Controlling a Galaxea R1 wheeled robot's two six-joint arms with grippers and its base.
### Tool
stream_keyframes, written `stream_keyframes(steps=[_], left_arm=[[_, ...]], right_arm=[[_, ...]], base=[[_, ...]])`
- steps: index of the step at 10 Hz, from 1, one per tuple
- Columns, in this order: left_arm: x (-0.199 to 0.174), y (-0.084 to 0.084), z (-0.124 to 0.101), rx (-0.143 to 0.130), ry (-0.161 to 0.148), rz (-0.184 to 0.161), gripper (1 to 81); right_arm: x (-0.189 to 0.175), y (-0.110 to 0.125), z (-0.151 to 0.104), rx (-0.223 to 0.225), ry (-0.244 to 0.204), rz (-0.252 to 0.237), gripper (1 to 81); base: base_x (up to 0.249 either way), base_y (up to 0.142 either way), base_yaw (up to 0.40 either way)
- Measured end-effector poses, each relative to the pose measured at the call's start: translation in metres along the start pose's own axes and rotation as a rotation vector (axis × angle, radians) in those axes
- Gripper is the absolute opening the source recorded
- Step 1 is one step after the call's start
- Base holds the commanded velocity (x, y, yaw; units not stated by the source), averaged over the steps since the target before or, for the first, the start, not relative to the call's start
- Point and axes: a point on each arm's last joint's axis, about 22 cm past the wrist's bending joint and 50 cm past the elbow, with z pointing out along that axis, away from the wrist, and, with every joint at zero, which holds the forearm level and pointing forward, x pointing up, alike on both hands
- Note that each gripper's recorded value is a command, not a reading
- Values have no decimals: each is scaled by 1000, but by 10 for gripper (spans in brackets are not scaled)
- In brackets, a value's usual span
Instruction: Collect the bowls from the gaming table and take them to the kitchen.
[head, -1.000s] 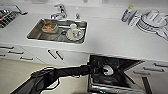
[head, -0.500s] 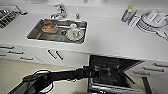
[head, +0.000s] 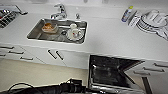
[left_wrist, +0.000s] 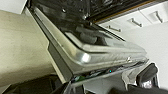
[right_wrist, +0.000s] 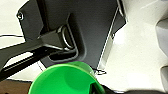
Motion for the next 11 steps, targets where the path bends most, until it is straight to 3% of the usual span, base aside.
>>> stream_keyframes(steps=[2,3,5,8,9,11], left_arm=[[-88,-27,-11,26,-91,-28,811],[-127,-38,-15,39,-133,-22,811],[-208,-43,-22,43,-221,-41,811],[-302,-65,-28,88,-310,-45,811],[-324,-85,-27,126,-331,-44,811],[-352,-118,-25,176,-339,-46,811]], right_arm=[[21,34,-47,-3,28,21,10],[31,43,-66,3,42,33,10],[54,53,-111,31,71,63,10],[95,37,-157,95,117,83,10],[111,24,-170,127,133,85,10],[157,-9,-206,196,182,69,10]], base=[[0,0,0],[0,0,0],[0,0,0],[0,0,0],[0,0,0],[0,0,0]])
